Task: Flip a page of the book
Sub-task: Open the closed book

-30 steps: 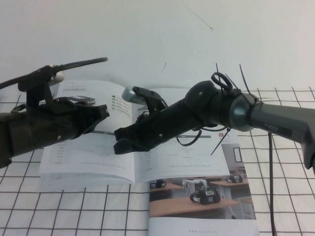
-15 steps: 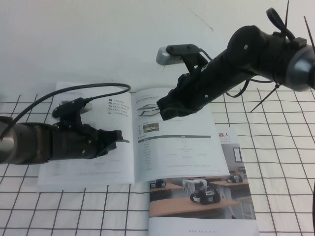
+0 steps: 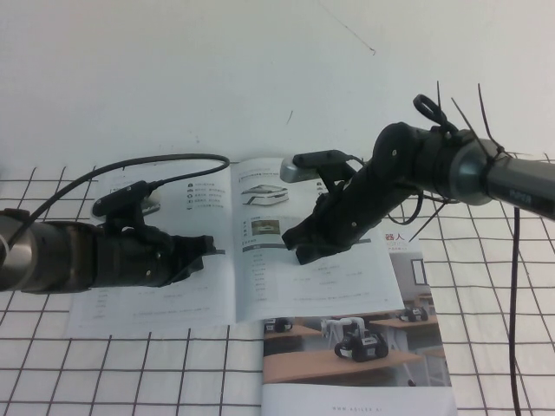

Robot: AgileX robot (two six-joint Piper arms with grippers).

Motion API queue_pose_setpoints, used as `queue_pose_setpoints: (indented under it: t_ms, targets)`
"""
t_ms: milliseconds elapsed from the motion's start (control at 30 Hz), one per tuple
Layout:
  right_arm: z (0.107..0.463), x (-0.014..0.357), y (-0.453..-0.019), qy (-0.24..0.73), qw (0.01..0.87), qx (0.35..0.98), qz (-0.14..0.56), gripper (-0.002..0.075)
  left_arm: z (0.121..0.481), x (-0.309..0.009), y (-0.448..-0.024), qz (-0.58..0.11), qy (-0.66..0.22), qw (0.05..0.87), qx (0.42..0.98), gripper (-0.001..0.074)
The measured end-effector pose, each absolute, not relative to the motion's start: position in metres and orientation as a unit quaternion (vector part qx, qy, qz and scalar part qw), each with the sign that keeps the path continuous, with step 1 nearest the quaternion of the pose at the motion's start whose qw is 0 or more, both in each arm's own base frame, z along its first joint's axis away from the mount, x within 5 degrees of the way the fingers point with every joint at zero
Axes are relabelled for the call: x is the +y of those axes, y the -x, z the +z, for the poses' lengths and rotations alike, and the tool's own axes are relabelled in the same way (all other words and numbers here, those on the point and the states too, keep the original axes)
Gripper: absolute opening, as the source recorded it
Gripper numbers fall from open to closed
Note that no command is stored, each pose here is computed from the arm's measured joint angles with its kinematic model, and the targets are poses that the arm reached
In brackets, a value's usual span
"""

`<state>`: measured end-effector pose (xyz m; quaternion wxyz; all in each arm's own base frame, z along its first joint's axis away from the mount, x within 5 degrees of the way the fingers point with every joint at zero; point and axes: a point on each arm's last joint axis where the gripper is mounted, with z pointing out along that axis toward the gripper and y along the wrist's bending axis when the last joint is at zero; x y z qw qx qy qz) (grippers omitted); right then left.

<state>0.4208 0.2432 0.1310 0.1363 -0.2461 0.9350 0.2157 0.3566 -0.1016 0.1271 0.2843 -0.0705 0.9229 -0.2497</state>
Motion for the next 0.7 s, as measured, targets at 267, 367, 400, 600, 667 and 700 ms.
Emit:
queue_pose_setpoints:
  t_ms: [267, 367, 400, 600, 667, 700]
  targets:
    - [0.128, 0.242, -0.422, 0.221, 0.122, 0.944, 0.211, 0.0003, 0.128, -0.102, -0.356, -0.252, 0.068, 0.285, 0.922, -0.0003]
    - [0.137, 0.239, -0.422, 0.235, 0.133, 0.943, 0.194, 0.0003, 0.143, -0.103, -0.356, -0.262, 0.059, 0.302, 0.915, -0.0003]
    - [0.144, 0.237, -0.42, 0.244, 0.136, 0.942, 0.185, 0.0003, 0.151, -0.103, -0.355, -0.263, 0.055, 0.312, 0.911, -0.0003]
    - [0.247, 0.216, -0.407, 0.304, 0.247, 0.913, 0.114, 0.0003, 0.231, -0.094, -0.345, -0.241, 0.024, 0.428, 0.871, -0.0003]
    - [0.298, 0.202, -0.392, 0.318, 0.295, 0.896, 0.089, 0.0003, 0.262, -0.088, -0.335, -0.223, 0.012, 0.472, 0.853, -0.0003]
    - [0.321, 0.196, -0.382, 0.324, 0.314, 0.889, 0.078, 0.0003, 0.273, -0.086, -0.33, -0.219, 0.007, 0.488, 0.845, -0.0003]
